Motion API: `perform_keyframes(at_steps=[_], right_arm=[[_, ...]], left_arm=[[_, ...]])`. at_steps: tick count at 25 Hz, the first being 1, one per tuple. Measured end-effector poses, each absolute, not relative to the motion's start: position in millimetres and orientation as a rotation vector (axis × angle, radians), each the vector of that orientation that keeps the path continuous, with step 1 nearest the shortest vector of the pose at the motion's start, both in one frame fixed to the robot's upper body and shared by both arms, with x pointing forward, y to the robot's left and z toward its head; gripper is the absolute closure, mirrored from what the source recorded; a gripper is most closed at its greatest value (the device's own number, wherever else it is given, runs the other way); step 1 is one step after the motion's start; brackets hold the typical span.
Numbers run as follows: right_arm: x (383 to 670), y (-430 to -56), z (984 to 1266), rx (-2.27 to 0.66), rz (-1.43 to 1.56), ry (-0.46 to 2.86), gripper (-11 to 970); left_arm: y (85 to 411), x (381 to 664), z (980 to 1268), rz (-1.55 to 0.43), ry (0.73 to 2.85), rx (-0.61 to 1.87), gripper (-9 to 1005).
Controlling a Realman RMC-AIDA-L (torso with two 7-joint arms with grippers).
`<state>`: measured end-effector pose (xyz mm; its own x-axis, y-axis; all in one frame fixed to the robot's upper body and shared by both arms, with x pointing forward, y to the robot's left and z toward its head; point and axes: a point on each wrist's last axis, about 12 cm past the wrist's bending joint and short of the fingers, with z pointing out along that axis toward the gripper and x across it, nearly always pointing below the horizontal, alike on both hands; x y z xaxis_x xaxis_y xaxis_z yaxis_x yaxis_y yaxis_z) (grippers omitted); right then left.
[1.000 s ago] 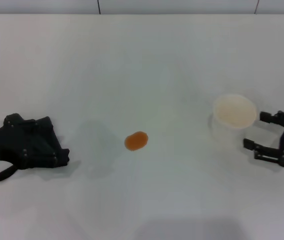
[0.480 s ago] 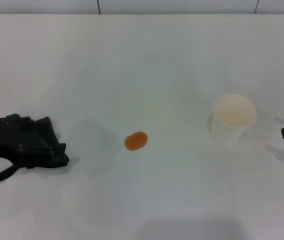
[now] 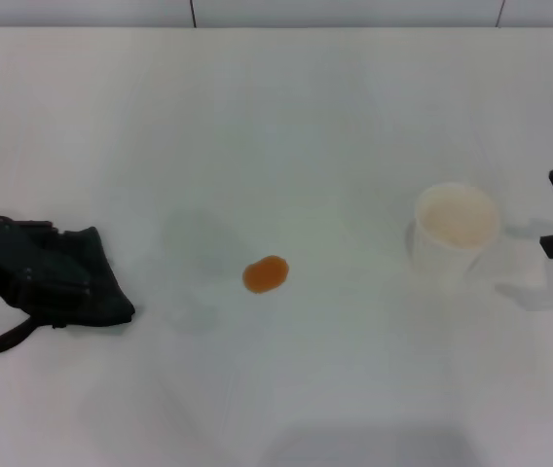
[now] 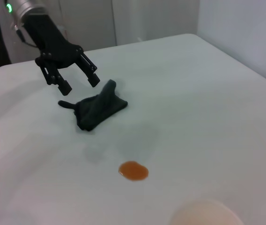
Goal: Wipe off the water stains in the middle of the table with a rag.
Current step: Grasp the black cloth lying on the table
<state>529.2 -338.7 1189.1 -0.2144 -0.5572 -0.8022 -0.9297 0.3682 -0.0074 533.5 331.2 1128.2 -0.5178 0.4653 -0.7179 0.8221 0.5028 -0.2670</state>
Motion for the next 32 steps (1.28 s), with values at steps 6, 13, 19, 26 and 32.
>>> perform_keyframes(at_steps=[6, 13, 19, 26, 32], right_arm=[[534, -330, 1190, -1.296, 0.636, 1.888, 118], [542, -316, 1185, -1.297, 0.622, 1.894, 118], [549, -302, 1182, -1.310, 0.618, 1.890, 118], [554, -294, 1179, -1.312, 0.601, 1.898, 118], [559, -288, 1181, -1.318, 0.605, 1.890, 118]], left_arm=[[339, 552, 1154, -0.728, 2.303, 1.177, 122], [345, 570, 1169, -0.519, 2.425, 1.327, 127], [330, 577, 1160, -0.416, 2.443, 1.465, 140], [313, 587, 1163, -0.368, 2.382, 1.553, 155], [302, 593, 1159, -0.333, 2.367, 1.624, 168]])
